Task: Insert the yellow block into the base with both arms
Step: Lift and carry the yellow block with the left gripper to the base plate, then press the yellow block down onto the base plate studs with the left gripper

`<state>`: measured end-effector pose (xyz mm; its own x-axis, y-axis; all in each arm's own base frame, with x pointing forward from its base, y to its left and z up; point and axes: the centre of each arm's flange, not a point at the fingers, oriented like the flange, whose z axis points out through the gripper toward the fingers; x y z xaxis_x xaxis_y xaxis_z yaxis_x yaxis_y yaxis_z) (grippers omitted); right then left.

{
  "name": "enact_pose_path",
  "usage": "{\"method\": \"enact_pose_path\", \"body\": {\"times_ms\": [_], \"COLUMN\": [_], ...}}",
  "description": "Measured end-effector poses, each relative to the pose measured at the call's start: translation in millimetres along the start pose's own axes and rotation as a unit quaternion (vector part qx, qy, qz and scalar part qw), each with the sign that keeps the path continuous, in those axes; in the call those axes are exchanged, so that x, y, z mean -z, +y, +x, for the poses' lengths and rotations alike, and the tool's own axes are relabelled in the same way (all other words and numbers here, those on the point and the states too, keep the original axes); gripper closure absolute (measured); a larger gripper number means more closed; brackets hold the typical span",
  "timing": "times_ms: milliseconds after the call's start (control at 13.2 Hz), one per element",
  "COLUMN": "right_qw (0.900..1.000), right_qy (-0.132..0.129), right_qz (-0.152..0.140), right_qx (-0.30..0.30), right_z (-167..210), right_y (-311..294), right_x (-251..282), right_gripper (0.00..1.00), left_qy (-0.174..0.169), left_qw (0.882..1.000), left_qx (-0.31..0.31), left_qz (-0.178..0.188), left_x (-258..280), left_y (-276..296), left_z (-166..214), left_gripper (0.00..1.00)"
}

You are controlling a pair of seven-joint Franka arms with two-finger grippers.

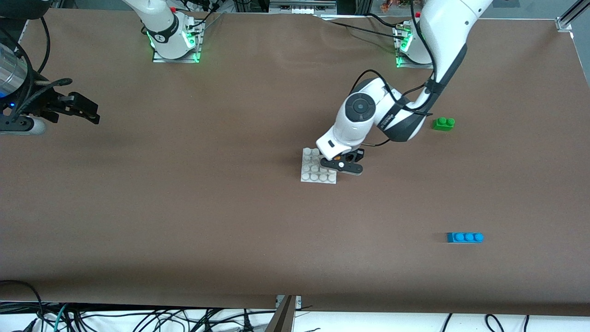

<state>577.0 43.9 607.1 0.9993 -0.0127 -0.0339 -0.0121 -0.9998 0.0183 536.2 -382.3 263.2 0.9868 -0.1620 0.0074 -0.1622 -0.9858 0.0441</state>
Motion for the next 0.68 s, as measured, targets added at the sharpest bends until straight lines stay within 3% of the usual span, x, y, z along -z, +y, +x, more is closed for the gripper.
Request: {"method": "enact_pose_path", "body": {"times_ms": [304, 684], "right_qw": [1.0, 1.0], "right_qy": [0.0, 0.0], "right_qz": [0.0, 0.0], "right_qx": [0.0, 0.0], "right_z": [0.1, 0.2], "right_y": [0.0, 0.2], "right_x": [-0.2, -0.5], "right_gripper": [0.0, 0.0], "left_qy": [0.009, -0.019], "left_qw": [1.0, 1.0], "left_qx": [0.0, -0.012], "left_qz": [-0.006, -0.005], "left_x": [5.6, -28.8], "left_y": [10.2, 27.0], "left_z": [6.2, -8.0], "left_gripper": [0.37, 0.37]}}
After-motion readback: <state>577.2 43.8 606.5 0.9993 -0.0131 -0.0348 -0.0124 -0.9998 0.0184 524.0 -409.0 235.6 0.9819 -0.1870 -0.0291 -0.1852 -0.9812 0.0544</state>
